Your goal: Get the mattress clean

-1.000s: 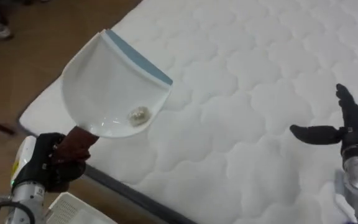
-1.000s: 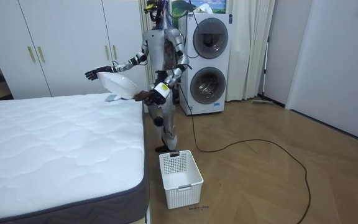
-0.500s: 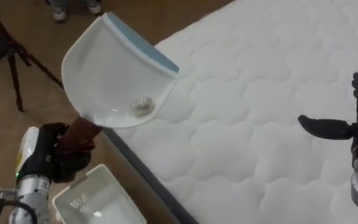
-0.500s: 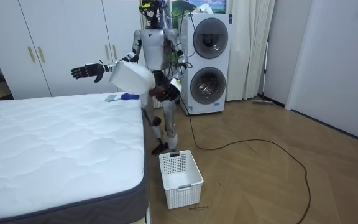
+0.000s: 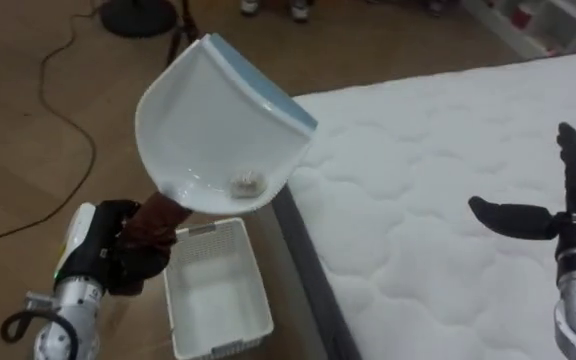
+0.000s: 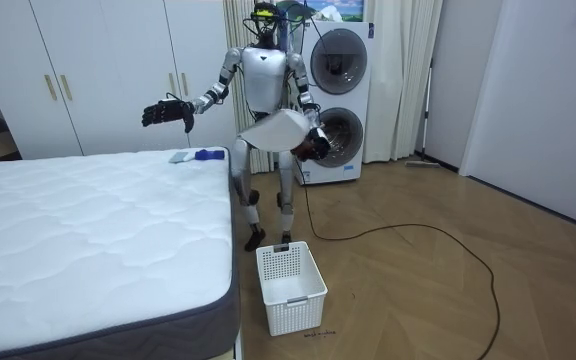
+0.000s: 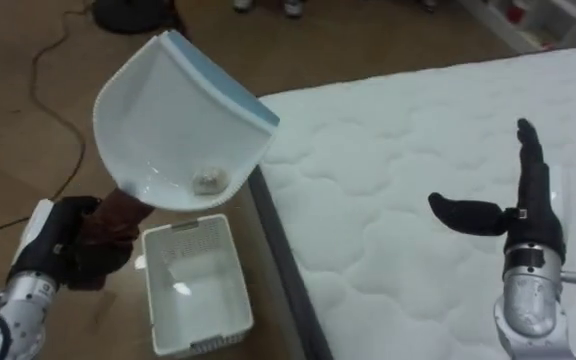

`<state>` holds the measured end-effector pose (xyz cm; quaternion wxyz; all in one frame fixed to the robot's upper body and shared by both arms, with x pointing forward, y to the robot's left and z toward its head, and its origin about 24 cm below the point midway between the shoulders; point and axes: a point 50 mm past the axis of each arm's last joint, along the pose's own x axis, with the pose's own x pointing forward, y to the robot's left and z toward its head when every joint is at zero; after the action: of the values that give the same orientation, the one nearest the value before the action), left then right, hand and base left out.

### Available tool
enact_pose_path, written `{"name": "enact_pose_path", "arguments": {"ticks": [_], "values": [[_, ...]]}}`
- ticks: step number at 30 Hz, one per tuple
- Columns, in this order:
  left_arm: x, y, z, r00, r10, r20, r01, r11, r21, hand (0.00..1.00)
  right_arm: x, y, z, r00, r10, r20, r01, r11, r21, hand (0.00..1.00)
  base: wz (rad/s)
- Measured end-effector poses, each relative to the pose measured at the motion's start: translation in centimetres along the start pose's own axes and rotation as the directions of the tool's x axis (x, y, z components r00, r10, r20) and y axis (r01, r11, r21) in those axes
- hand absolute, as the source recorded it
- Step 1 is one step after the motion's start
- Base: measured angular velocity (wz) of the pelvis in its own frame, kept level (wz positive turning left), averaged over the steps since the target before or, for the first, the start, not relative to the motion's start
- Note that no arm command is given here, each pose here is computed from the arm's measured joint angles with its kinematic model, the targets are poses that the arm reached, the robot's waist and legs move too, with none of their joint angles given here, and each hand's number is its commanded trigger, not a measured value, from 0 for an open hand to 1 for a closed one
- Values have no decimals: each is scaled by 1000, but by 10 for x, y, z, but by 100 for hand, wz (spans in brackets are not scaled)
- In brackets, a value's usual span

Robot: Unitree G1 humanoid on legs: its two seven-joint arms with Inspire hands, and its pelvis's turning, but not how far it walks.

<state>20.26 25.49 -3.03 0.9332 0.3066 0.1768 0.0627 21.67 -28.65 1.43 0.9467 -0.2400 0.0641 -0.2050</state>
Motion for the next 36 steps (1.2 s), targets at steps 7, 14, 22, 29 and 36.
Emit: {"name": "enact_pose_path", "arguments": {"ticks": [7, 14, 22, 29, 36], "values": [[-1, 1, -4, 1000, 4, -26, -3, 1000, 14, 100, -5, 7, -4, 999, 31, -19, -31, 999, -8, 0, 39], [0, 2, -6, 999, 1, -39, -1, 1000, 14, 100, -4, 7, -5, 1000, 16, -21, -17, 1000, -9, 0, 7], [18, 12, -1, 999, -34, -29, 38, 992, 116, 100, -4, 17, -24, 990, 74, -121, -76, 997, -14, 0, 22], [47, 41, 21, 998, -61, 15, 53, 952, 300, 100, 5, 19, -24, 988, 90, -127, -95, 995, -34, 0, 55], [53, 49, 17, 994, -107, -29, 108, 888, 447, 100, 13, 31, -18, 987, 136, -89, -145, 984, -106, 0, 6]]}}
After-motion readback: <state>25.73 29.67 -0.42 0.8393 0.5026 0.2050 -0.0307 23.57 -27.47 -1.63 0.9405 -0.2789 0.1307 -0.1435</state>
